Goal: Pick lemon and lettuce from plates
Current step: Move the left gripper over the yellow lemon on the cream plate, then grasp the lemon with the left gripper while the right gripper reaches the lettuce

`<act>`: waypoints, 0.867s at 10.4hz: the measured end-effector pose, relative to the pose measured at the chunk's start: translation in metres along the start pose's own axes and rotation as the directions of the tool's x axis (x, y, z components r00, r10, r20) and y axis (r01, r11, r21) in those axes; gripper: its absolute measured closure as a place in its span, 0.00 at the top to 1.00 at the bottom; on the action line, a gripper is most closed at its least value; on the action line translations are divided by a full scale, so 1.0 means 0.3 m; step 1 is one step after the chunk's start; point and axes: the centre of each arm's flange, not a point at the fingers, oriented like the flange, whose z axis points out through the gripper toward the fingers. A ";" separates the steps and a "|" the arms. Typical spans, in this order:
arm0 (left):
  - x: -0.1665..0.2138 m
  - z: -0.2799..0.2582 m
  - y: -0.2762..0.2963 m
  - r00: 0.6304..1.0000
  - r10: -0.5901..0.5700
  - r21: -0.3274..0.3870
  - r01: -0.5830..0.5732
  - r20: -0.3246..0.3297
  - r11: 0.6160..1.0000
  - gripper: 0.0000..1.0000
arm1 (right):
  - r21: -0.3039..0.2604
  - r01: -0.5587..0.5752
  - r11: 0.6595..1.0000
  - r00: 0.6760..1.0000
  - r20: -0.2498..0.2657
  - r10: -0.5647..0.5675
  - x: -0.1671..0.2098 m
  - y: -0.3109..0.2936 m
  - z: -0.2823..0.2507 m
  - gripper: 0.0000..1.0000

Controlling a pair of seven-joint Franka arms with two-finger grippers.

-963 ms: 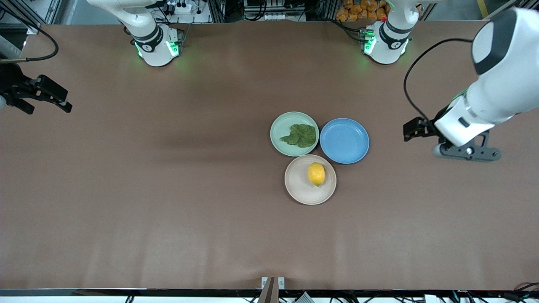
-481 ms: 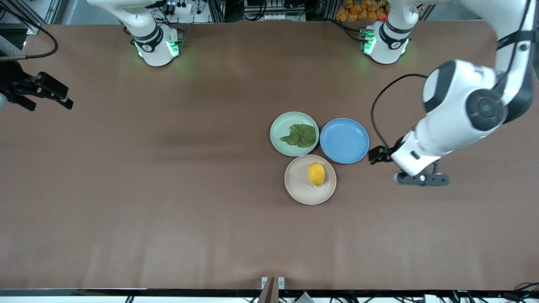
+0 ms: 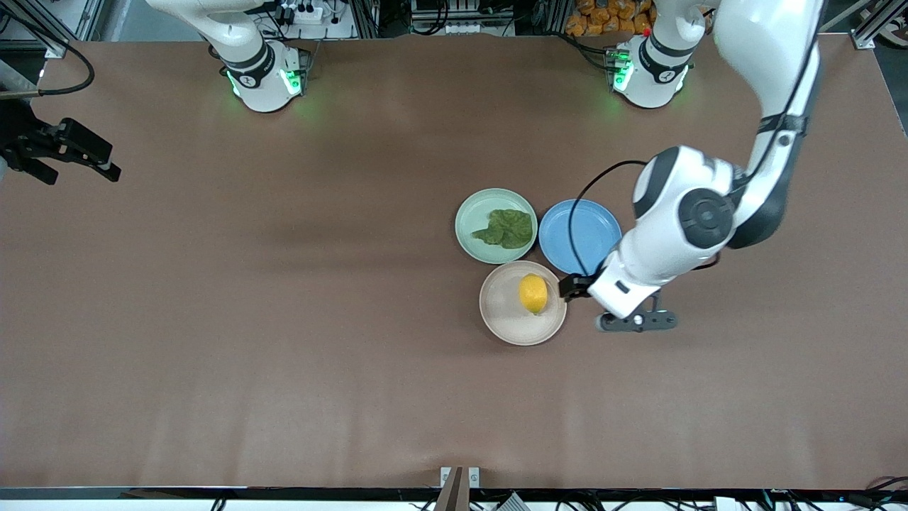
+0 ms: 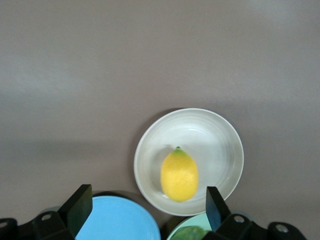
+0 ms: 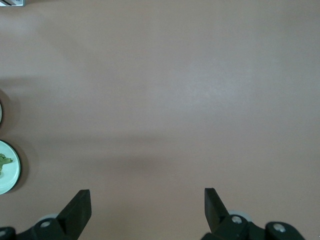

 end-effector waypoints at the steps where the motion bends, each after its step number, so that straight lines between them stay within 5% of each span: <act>1: -0.019 0.075 0.034 0.999 -0.033 0.007 0.033 0.023 0.999 1.00 | 0.000 -0.001 1.000 1.000 -0.001 0.001 -0.001 0.003 -0.005 1.00; 9: -0.100 0.384 0.119 0.985 -0.139 0.075 0.132 0.102 0.988 1.00 | 0.004 -0.003 1.000 1.000 0.013 0.003 -0.023 -0.223 0.004 1.00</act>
